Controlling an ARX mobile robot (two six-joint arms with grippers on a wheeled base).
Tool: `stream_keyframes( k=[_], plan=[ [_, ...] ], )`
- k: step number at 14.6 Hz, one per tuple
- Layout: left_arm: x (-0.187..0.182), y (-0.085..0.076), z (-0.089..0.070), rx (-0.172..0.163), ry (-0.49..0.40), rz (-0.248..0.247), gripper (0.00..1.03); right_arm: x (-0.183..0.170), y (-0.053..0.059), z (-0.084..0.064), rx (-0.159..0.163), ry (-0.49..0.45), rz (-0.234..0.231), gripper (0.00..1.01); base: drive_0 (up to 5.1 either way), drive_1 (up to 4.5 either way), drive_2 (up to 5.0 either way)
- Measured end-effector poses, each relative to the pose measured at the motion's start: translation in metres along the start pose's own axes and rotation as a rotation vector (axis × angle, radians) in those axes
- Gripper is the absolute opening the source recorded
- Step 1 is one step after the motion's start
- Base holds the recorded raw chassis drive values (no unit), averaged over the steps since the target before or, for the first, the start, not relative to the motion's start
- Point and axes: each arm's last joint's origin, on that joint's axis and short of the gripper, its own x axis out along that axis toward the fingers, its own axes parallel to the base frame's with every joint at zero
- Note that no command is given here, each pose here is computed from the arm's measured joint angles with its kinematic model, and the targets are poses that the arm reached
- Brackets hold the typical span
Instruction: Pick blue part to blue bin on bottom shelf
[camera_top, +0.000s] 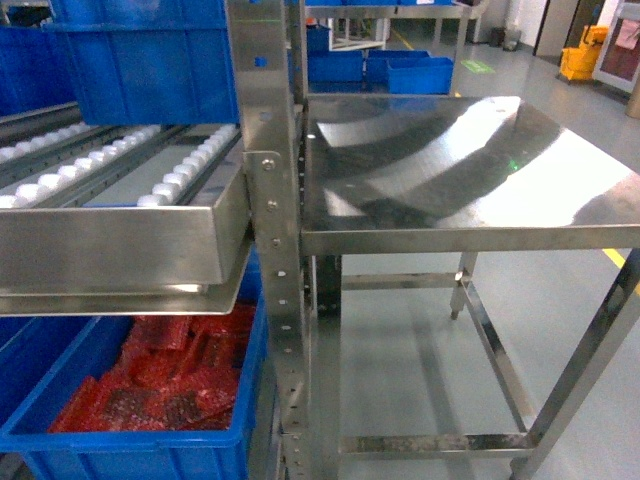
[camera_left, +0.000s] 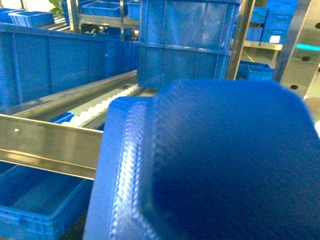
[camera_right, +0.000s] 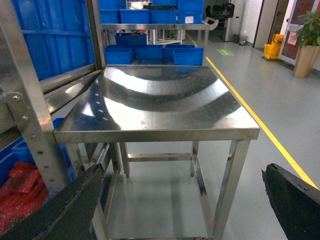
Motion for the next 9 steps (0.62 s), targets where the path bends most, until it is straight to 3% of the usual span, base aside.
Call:
stream_keyframes(
  k=[9],
  plan=[
    [0.0,0.0,0.0,0.0,0.0,0.0,0.43,0.0,0.0,-0.0003,0.0,0.003,0.0,0.98,-5.0,2.39,2.4]
  ],
)
